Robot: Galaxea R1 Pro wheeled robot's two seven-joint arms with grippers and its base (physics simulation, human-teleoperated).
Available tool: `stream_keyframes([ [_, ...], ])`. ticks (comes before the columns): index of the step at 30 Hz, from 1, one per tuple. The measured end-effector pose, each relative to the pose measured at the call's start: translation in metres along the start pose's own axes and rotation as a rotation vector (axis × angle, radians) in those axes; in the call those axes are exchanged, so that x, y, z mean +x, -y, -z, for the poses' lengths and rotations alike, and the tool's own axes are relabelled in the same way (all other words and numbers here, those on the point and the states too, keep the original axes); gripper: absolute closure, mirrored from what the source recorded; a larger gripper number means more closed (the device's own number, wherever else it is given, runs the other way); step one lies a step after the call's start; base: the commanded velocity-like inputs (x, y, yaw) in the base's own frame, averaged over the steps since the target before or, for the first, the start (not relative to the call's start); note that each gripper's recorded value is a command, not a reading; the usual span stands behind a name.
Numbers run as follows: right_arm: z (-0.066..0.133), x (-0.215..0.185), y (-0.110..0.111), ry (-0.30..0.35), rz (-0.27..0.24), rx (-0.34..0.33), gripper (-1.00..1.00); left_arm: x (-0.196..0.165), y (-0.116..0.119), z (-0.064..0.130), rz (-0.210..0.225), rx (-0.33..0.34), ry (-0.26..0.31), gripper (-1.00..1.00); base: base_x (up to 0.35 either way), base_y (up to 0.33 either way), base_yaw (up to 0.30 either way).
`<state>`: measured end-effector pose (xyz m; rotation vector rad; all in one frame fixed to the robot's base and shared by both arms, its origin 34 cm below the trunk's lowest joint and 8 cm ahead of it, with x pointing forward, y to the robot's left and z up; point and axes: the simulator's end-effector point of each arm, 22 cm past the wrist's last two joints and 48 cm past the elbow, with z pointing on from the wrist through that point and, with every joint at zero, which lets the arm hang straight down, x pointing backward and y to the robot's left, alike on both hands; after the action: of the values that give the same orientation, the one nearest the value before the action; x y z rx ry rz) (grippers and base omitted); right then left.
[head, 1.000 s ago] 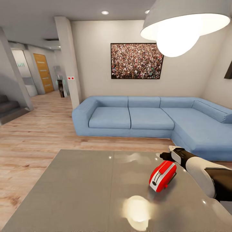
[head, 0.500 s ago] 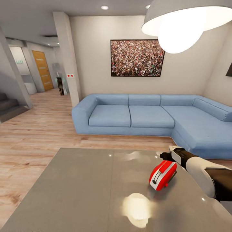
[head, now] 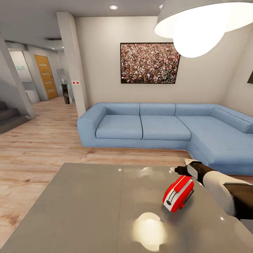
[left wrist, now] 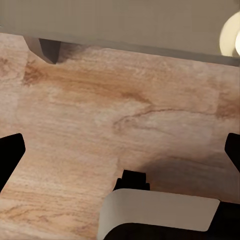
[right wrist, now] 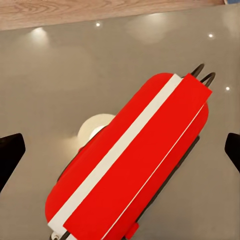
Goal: Turn on the radio receiver that's on the table in the living room.
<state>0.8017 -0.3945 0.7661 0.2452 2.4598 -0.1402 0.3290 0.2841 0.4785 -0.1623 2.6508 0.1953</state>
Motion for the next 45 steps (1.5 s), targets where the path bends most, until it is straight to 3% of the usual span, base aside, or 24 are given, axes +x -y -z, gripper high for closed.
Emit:
stream_keyframes([
  [25,-0.001,0.001,0.002,0.000,-0.003,0.003,-1.00,0.000,-0.001,0.000,0.001,-0.004,-0.001,-1.00,0.000,0.000,-0.002],
  [34,-0.006,0.006,0.004,-0.012,-0.002,0.007,-1.00,0.005,-0.001,0.000,-0.001,-0.005,-0.013,-1.00,0.000,0.000,-0.134],
  [45,-0.017,0.035,-0.003,-0.070,0.006,0.002,-1.00,0.011,-0.001,0.000,-0.004,-0.004,-0.029,-1.00,0.000,0.000,-0.141],
])
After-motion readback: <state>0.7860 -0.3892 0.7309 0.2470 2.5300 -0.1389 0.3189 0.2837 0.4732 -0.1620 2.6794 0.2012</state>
